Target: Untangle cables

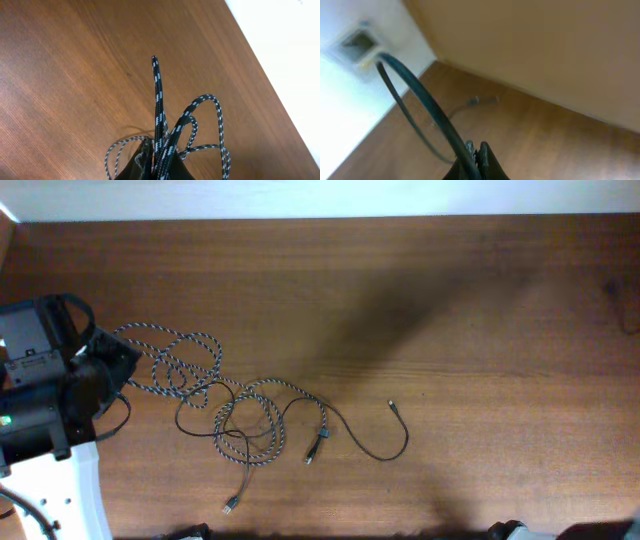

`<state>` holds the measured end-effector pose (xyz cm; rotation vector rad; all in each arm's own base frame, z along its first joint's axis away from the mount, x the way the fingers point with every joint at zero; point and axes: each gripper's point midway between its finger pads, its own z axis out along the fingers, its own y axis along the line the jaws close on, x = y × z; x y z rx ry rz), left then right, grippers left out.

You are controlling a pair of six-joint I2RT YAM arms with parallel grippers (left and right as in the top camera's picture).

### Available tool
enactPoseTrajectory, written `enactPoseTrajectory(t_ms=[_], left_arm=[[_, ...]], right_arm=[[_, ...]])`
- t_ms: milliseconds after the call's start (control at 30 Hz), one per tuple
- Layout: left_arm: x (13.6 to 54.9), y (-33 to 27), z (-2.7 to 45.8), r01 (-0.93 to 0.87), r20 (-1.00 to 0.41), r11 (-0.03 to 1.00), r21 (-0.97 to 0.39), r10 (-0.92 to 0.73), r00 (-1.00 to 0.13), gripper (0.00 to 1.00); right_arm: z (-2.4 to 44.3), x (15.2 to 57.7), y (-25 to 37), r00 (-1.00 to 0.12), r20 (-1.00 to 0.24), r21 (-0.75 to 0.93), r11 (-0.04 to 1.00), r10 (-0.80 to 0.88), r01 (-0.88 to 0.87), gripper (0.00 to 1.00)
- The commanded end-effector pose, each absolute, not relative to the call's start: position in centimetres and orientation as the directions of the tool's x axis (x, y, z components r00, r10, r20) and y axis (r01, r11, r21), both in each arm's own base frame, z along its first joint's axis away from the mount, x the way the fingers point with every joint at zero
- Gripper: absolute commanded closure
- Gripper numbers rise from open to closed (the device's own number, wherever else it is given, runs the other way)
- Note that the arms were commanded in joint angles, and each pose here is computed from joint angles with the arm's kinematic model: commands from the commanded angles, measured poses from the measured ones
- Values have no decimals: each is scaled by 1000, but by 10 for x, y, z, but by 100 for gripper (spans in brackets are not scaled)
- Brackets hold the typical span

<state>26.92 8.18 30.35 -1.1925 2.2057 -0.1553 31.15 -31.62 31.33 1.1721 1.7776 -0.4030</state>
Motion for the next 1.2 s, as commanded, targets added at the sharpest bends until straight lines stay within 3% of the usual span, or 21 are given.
enactPoseTrajectory(t_ms=[0,200,333,400,433,467,567,733,833,867,900,1000,1167], left_arm=[[267,84,309,-716,-479,590,-373,-783,-396,100],[265,83,307,-721,-470,588,-367,-786,-402,100],[264,82,306,-719,-465,589,-369,-787,-406,100],[265,82,307,-718,-467,590,-370,-786,-405,100],[264,82,306,-719,-465,589,-368,-787,-406,100],[263,81,305,-722,-460,588,-364,-788,-410,100],[262,81,305,-724,-457,588,-362,-788,-412,100],[260,81,303,-727,-451,587,-356,-789,-416,100],[260,81,303,-727,-451,587,-356,-790,-416,100],[260,81,303,-727,-450,587,-356,-790,-417,100],[259,80,303,-728,-448,586,-354,-790,-418,100],[259,80,302,-730,-446,586,-352,-790,-419,100],[257,80,301,-733,-440,585,-347,-792,-424,100]], right_arm=[[286,281,-363,-78,-823,148,344,563,927,96],[274,208,-410,44,-804,148,128,593,981,96],[261,134,-430,401,-683,363,-192,610,912,96],[276,155,-432,430,-574,575,-30,697,817,96],[280,151,-434,439,-563,604,-15,701,797,96],[278,133,-441,458,-591,566,-63,664,822,96],[258,115,-440,443,-610,462,-159,657,872,96],[176,125,-428,379,-465,328,-242,800,913,96],[167,155,-414,320,-409,348,-179,854,920,96],[167,175,-407,232,-433,322,-91,871,942,96],[166,180,-403,193,-474,245,-82,859,966,96],[170,170,-403,138,-573,66,-122,808,990,96],[122,158,-408,96,-516,-71,-154,851,985,91]])
